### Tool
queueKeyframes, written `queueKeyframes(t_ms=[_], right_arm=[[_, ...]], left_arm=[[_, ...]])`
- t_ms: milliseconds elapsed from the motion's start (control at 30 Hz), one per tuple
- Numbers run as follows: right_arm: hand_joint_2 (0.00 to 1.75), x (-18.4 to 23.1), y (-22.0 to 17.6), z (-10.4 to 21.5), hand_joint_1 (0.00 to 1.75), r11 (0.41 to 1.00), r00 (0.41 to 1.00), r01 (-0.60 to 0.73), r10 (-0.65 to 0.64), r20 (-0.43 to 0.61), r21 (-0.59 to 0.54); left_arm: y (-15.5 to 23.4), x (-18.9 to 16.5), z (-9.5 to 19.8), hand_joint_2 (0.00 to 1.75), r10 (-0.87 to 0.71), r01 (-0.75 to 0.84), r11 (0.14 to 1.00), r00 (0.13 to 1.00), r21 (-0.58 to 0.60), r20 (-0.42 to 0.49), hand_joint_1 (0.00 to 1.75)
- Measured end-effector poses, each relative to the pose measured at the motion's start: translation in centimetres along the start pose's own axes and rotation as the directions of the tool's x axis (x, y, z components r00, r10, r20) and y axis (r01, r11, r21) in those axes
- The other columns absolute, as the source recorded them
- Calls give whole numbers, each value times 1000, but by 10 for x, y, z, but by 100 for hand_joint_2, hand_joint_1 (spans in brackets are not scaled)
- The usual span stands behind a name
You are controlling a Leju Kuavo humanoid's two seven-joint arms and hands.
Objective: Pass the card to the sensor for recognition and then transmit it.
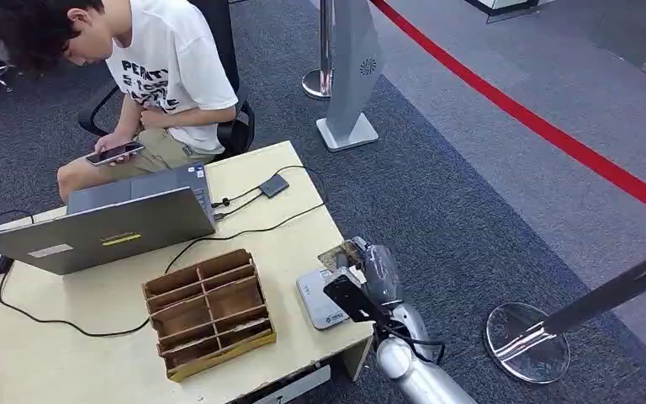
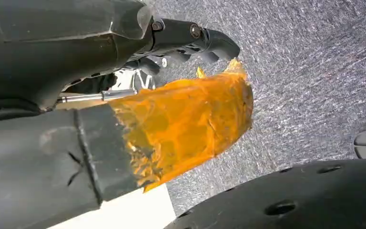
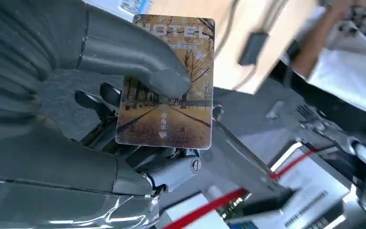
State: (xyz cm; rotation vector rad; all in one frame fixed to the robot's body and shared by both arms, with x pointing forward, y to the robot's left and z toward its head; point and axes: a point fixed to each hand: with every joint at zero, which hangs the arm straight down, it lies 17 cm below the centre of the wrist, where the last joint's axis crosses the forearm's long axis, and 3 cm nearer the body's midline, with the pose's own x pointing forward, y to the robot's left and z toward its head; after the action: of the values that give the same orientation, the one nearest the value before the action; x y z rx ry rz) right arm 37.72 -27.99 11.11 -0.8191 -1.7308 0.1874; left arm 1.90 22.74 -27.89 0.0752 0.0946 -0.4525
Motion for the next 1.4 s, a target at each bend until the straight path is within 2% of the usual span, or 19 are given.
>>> queueKeyframes(t_ms=[233,300,467,767,1067,1400], right_arm=[[175,17,-15,-3,175,999,999,18,-16,41,-45],[175,49,-27,-8,175,996,991,29,-18,130,-84],[175,88,-25,-16,175,995,970,11,13,244,-96],[175,160,9,-60,175,988,879,-129,155,450,-87],[175,200,40,-105,175,947,776,-289,318,545,-141],[175,222,66,-158,175,884,689,-429,453,566,-185]], left_arm=[[0,0,0,0,-1,1,1000,1000,0,0,0],[0,1,0,0,-6,6,1000,1000,0,4,0],[-1,1,0,0,-13,13,1000,1000,-8,9,0],[4,5,0,0,-41,41,999,999,-14,32,0],[10,8,0,0,-83,84,996,995,-7,46,0],[16,9,0,0,-139,139,990,989,9,56,0]])
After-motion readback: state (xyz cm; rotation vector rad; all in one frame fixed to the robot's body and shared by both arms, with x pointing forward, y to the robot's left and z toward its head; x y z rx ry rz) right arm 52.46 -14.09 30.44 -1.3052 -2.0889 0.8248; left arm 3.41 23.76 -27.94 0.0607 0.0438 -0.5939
